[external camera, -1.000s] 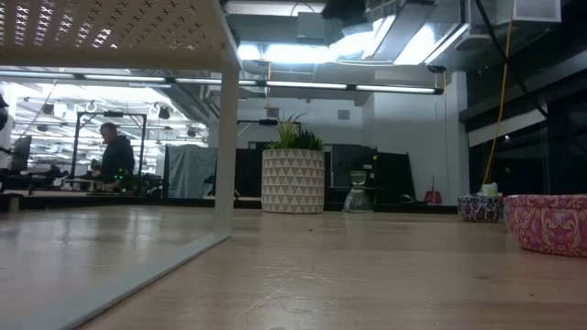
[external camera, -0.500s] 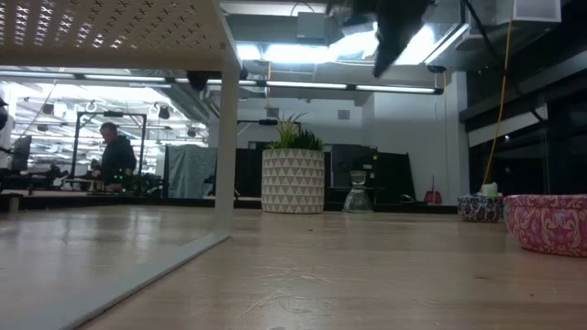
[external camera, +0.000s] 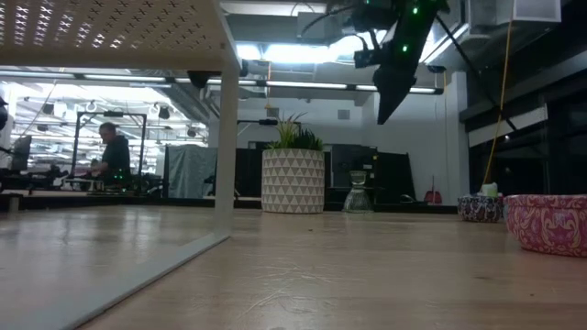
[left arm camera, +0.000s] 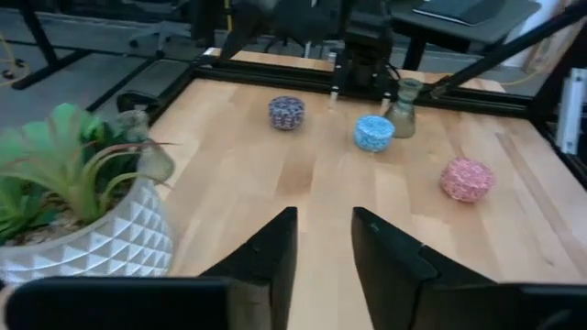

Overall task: Pick & Place candle stick holders
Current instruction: Put the top transparent candle holder on the shelf

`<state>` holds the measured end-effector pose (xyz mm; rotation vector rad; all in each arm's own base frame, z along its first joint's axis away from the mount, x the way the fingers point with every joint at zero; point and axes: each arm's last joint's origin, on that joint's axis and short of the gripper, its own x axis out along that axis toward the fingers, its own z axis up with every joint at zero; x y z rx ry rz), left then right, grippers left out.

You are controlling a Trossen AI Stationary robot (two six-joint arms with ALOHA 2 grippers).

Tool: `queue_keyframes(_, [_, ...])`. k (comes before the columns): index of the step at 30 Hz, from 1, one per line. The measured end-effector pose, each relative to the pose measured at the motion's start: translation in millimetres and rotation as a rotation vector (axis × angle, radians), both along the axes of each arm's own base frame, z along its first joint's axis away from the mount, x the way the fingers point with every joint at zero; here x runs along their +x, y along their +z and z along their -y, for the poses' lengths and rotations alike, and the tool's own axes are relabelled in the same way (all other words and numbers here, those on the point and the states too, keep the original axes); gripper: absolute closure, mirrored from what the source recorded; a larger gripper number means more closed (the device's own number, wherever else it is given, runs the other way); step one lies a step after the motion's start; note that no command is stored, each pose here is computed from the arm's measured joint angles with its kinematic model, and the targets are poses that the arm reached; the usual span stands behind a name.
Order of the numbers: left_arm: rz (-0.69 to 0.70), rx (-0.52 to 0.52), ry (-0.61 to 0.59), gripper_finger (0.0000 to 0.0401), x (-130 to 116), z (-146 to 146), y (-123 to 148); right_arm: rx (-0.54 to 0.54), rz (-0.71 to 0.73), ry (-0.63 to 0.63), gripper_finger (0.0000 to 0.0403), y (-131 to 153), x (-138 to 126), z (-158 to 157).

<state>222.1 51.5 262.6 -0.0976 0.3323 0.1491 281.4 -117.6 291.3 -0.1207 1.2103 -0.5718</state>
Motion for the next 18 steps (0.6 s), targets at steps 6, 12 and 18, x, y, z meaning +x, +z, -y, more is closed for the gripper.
queue_keyframes(6, [-0.001,0.005,-0.038,0.0259,2.1,9.9,-0.1,0.03,0.044,0.008,0.0159,-16.0,-5.2,22.3])
queue_keyframes(12, [-0.001,0.005,-0.054,0.0238,2.8,13.8,-0.1,0.072,0.178,-0.023,0.0082,-16.8,-10.3,48.3])
queue_keyframes(18, [-0.002,0.007,-0.048,0.0235,2.8,13.7,-0.1,0.04,0.285,-0.072,0.0038,-27.8,-10.0,68.1])
